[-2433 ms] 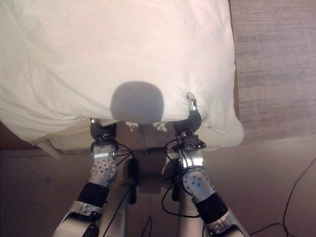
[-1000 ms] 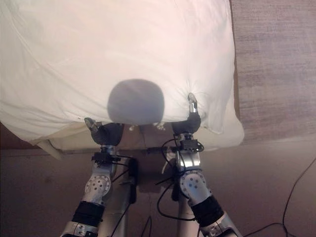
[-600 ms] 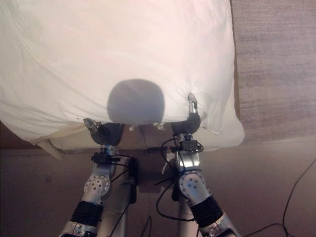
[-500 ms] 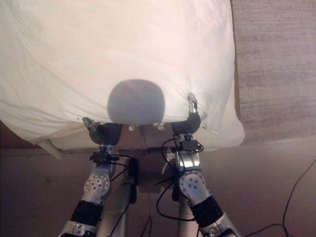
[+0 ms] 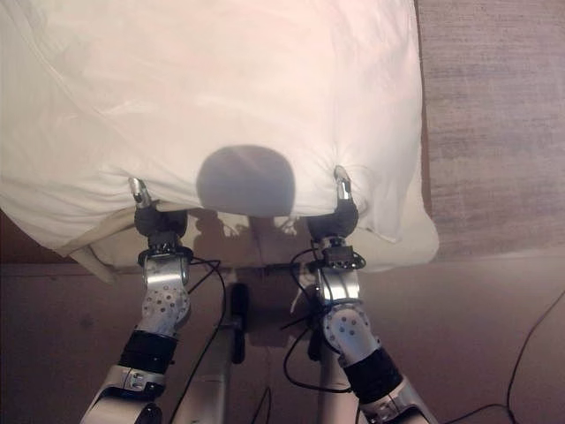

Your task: Make the bed

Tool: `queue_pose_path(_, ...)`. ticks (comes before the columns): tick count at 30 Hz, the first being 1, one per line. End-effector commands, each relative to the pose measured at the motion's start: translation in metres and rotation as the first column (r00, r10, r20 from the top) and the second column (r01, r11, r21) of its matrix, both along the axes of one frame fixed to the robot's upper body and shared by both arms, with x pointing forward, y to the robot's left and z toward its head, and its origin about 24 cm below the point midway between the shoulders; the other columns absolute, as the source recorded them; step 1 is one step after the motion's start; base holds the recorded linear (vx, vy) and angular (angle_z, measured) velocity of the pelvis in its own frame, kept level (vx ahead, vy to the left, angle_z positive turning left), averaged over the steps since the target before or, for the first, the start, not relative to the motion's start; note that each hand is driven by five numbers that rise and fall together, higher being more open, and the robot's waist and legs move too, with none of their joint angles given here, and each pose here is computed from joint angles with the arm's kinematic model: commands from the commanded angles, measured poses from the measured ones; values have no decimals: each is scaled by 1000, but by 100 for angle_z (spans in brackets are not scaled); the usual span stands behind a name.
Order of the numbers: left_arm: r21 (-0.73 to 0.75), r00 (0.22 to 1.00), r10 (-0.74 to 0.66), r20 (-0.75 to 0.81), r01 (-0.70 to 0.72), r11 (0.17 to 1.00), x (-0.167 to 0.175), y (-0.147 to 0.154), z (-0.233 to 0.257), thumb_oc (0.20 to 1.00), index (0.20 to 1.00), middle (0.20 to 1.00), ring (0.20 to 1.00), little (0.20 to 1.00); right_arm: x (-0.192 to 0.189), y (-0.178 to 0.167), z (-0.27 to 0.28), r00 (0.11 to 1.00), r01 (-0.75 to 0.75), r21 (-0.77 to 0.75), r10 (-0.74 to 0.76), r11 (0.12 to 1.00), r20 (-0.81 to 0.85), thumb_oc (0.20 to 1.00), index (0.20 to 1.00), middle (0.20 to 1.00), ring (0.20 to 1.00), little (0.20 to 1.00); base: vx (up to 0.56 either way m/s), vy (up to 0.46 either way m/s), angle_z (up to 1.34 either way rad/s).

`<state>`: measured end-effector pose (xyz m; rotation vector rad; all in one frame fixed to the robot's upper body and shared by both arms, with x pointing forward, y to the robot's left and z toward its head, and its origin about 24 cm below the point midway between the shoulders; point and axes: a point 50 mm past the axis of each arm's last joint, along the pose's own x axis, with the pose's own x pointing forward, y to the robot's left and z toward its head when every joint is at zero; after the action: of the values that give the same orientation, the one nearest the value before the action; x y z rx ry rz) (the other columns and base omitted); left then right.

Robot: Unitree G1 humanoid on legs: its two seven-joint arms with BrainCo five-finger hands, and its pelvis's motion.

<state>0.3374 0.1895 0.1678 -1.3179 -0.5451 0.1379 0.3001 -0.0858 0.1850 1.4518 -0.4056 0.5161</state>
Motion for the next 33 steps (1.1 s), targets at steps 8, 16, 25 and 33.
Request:
queue_pose_path(8, -117, 916, 400, -24, -400, 909, -22, 73, 24, 1000, 1000, 1000, 1000, 1000, -31, -40, 21, 977, 142, 71, -151, 987, 153, 200, 200, 200, 200, 200, 0, 0, 0)
queue_pose_path(16, -160, 894, 443, -63, -447, 880, -26, 76, 24, 200, 200, 200, 200, 200, -31, -45, 17, 977, 170, 45, -175, 984, 125, 200, 200, 200, 200, 200, 4, -22, -2)
queue_pose_path(25, -113, 917, 392, -65, -398, 911, -36, 64, 1, 200, 200, 200, 200, 200, -24, -53, -1, 972, 233, -26, -232, 972, 39, 200, 200, 200, 200, 200, 15, -100, 0)
queue_pose_path(33, -103, 952, 308, -3, -306, 946, -40, 43, -7, 200, 200, 200, 200, 200, -15, -66, -24, 941, 315, -139, -328, 939, -81, 200, 200, 200, 200, 200, 10, -85, 13)
